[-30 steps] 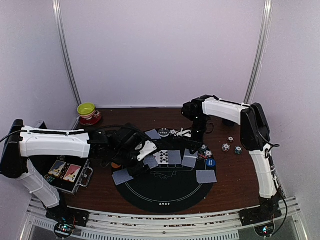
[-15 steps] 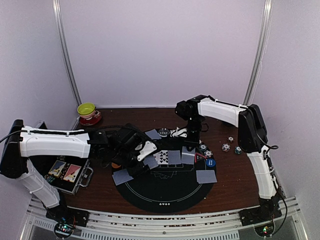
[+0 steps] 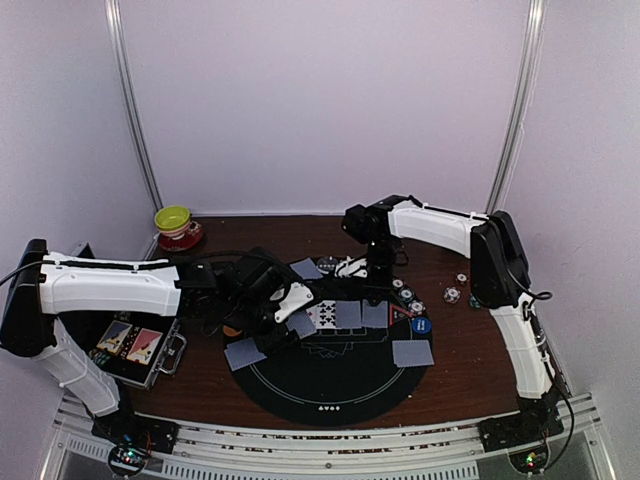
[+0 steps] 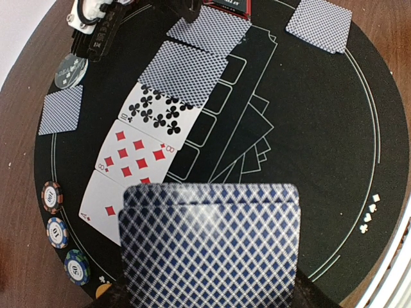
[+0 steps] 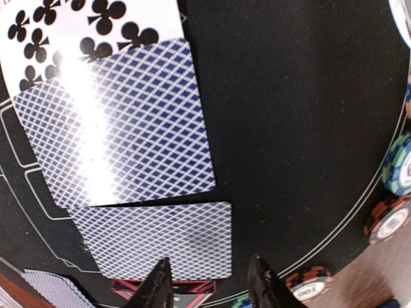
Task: Distribute texas hold em gaming equipment
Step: Place the poker card in the community card area.
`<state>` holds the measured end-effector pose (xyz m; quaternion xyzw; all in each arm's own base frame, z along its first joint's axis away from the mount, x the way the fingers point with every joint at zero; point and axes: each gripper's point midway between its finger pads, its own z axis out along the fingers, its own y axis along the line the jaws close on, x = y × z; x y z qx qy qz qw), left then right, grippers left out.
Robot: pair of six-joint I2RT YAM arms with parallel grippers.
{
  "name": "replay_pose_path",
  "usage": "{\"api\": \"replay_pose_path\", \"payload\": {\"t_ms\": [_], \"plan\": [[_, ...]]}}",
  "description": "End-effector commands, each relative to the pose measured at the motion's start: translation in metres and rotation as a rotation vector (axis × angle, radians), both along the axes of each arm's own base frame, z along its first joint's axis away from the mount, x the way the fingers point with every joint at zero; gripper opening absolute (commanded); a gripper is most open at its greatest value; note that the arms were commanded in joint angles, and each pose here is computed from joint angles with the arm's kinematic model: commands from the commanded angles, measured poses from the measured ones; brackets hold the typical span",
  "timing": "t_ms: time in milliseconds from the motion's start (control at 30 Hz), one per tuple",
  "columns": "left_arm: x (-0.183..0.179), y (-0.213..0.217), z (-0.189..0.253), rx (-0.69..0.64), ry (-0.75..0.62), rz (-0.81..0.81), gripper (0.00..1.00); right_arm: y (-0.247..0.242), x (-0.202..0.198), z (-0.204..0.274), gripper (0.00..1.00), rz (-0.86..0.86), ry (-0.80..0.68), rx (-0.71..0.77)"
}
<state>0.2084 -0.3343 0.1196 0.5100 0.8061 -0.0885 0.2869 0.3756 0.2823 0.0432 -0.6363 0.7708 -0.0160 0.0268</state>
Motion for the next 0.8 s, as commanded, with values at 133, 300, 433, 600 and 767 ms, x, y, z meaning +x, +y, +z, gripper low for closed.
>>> {"api": "replay_pose_path", "payload": {"t_ms": [133, 300, 433, 600, 767], "plan": [[0.002, -0.002, 0.010, -0.032, -0.023, -0.004, 0.66, 0.014, 0.025, 0.034, 0.57, -0.023, -0.161, 0.051], [0.002, -0.002, 0.012, -0.033, -0.027, -0.002, 0.66, 0.032, 0.030, 0.055, 0.72, -0.101, -0.237, 0.162], [0.002, -0.002, 0.012, -0.037, -0.027, -0.002, 0.66, 0.055, 0.023, 0.069, 0.99, -0.161, -0.314, 0.294], [0.002, -0.002, 0.013, -0.040, -0.027, 0.000, 0.66, 0.076, 0.024, 0.068, 1.00, -0.276, -0.360, 0.392], [0.002, -0.002, 0.015, -0.044, -0.031, 0.001, 0.66, 0.089, 0.029, 0.057, 1.00, -0.356, -0.385, 0.435]]}}
